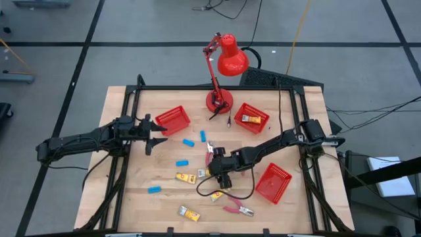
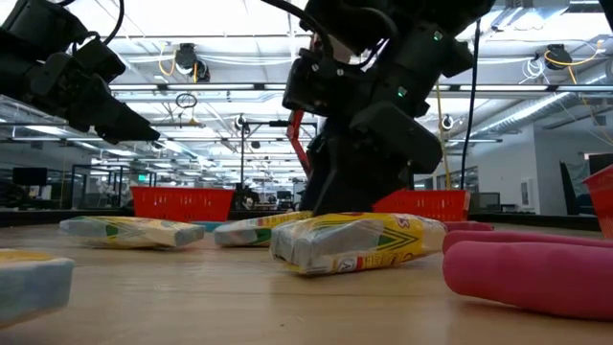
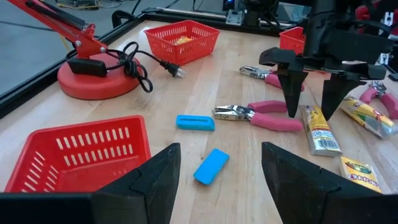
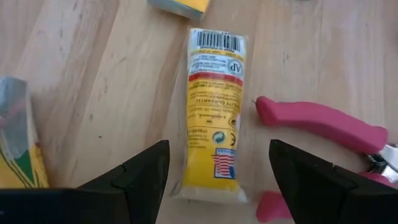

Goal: Pick & Place School Supplies
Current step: Put the yellow crayon box into the top right red bin

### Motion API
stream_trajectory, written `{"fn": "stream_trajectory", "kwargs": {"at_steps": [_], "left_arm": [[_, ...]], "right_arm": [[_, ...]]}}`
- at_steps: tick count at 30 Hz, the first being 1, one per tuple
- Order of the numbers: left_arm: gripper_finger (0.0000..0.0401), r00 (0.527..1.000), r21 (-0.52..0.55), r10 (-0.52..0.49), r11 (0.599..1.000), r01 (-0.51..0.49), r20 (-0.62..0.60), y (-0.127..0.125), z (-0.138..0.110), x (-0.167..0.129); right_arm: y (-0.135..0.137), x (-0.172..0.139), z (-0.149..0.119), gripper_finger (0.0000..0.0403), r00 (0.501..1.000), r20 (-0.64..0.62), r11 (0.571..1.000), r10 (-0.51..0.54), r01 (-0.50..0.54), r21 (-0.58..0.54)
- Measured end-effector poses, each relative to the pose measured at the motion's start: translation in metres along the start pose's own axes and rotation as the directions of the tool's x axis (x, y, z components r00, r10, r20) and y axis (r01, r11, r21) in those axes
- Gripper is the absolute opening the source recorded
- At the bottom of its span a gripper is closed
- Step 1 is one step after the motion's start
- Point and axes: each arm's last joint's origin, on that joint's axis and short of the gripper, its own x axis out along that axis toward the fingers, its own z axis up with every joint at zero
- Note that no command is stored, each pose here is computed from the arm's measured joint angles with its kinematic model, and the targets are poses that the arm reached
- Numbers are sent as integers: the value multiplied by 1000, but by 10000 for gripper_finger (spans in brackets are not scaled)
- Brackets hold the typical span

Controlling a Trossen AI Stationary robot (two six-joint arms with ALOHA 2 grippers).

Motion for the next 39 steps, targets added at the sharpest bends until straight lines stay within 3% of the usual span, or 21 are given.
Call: {"fn": "stream_trajectory", "kwargs": {"at_steps": [12,20,27,35,39], "left_arm": [[228,1000,-1,0,1000,0,0,0,0,0],[228,1000,-4,1,1000,-1,-1,0,0,0],[228,1000,1,2,1000,-2,-6,0,-1,0],[227,1000,4,2,1000,-2,-13,0,-2,0],[227,1000,6,2,1000,-2,-17,1,-8,2]], "right_arm": [[2,0,2,196,1000,23,1000,4,-4,17],[8,23,-6,163,1000,19,1000,10,-11,15],[11,21,-2,67,998,60,1000,14,-14,14],[19,20,1,67,994,103,1000,21,-20,-11],[25,16,5,67,989,144,997,-44,53,-59]]}}
